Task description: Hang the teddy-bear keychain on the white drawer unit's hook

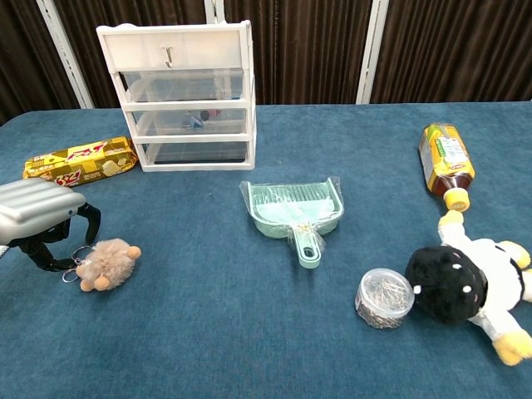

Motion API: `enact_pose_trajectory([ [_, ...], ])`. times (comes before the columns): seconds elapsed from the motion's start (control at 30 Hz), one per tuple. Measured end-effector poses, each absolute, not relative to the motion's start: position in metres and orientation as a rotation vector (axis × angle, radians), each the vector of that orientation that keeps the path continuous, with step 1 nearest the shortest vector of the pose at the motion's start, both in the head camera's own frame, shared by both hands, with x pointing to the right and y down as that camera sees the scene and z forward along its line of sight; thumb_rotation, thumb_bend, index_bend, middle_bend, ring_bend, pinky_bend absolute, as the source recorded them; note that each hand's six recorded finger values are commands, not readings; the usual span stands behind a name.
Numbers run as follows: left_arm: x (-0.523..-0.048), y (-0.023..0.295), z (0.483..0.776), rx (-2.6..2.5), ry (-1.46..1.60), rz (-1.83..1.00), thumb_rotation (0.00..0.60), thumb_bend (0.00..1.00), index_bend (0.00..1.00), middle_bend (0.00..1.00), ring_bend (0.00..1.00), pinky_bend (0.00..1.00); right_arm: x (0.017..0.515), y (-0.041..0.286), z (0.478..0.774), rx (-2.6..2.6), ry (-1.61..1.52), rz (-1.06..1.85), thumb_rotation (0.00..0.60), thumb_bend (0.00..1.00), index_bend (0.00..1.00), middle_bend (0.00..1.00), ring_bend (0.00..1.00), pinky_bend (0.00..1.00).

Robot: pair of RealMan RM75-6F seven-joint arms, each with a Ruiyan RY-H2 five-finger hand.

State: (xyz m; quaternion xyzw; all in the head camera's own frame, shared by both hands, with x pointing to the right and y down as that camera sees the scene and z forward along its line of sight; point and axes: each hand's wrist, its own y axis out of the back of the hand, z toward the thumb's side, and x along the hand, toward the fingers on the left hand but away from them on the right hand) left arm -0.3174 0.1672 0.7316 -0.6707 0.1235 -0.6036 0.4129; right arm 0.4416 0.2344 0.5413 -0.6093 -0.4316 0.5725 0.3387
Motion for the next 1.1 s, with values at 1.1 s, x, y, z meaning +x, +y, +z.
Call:
enact_pose_trajectory([
  [1.1, -0.28, 0.105, 0.689, -1.571, 0.398, -1.276, 0.6, 0.24, 0.52, 0.99, 0.86, 0.72, 0.443, 0.234, 0.541, -1.599, -1.134, 1.493, 0.6, 0.0, 0.0, 0.0, 0.0, 0.0],
])
